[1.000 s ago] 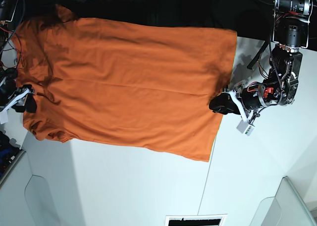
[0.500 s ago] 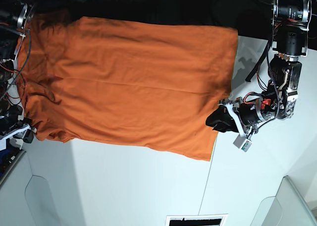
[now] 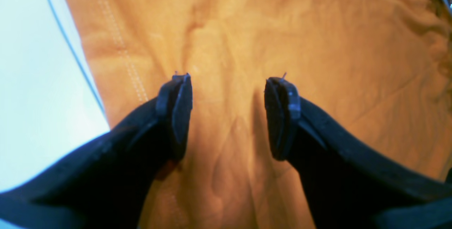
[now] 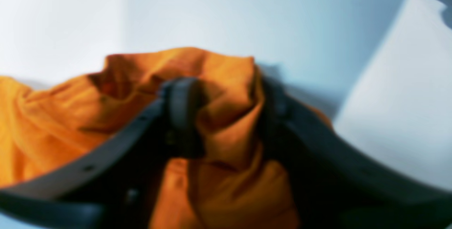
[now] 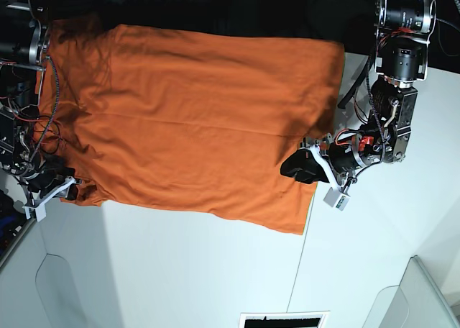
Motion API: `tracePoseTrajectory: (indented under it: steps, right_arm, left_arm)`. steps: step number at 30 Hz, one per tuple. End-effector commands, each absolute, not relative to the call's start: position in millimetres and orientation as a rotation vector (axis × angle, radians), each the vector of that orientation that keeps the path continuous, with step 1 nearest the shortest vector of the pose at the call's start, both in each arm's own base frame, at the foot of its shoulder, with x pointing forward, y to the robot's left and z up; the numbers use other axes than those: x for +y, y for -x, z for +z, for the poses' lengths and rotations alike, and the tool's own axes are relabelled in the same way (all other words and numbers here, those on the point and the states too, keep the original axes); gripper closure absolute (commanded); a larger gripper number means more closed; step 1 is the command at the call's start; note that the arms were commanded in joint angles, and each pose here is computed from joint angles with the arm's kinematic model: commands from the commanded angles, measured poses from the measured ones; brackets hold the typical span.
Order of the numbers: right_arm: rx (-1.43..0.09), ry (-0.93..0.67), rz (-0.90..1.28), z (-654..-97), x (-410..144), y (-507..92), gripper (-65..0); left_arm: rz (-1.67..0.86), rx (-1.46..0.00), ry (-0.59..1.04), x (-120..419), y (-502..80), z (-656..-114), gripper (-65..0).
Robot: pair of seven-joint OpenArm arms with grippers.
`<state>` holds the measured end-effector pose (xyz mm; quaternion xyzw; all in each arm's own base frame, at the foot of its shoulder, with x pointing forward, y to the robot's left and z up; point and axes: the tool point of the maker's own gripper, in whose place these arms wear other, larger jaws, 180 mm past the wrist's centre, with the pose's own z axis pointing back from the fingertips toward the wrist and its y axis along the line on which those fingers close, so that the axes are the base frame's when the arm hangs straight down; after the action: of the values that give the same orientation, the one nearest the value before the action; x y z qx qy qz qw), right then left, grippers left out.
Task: Layout the t-shirt on the table in an organized manner, then fold the t-shirt properly
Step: 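Drag the shirt hem with the right gripper to straighten the shirt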
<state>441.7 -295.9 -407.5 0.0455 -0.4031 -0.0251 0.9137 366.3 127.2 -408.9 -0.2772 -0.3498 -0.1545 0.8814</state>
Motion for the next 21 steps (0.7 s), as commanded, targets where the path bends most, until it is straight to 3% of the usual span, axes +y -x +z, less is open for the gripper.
tracePoseTrajectory:
  steps: [1,4,10,11,14,15,16,21]
  right_arm:
    - [-0.916,-0.079,-0.052,-380.2,-306.4,-459.7,-16.5]
    - [-0.995,-0.097,-0.011,-358.2,-300.7,-475.8,-0.9]
    - [-1.088,-0.111,0.021,-311.3,-296.6,-507.1,0.0]
    - [-1.095,-0.11,0.022,-306.9,-296.6,-509.8,-4.1]
    - [-1.093,-0.109,0.023,-304.5,-297.2,-511.2,-36.1]
    - [-1.08,-0.107,0.023,-307.5,-298.0,-509.2,-42.5]
    - [-1.053,-0.106,0.024,-312.2,-298.2,-506.5,-44.9]
    - [-0.941,-0.11,-0.003,-335.6,-304.0,-488.4,-44.7]
  left_arm:
    - [-0.336,-0.75,0.565,129.9,-375.2,-399.6,-36.1]
    - [-0.343,-0.747,0.554,130.9,-375.6,-400.4,-36.1]
    - [-0.354,-0.721,0.526,136.0,-372.5,-407.8,-36.1]
    - [-0.354,-0.721,0.526,135.7,-372.5,-407.7,-36.1]
    - [-0.352,-0.723,0.53,135.0,-372.8,-407.2,-36.1]
    - [-0.352,-0.723,0.53,135.2,-372.7,-407.2,-36.1]
    - [-0.352,-0.722,0.528,135.5,-372.6,-407.4,-36.1]
    - [-0.354,-0.722,0.525,136.0,-372.9,-407.4,-36.1]
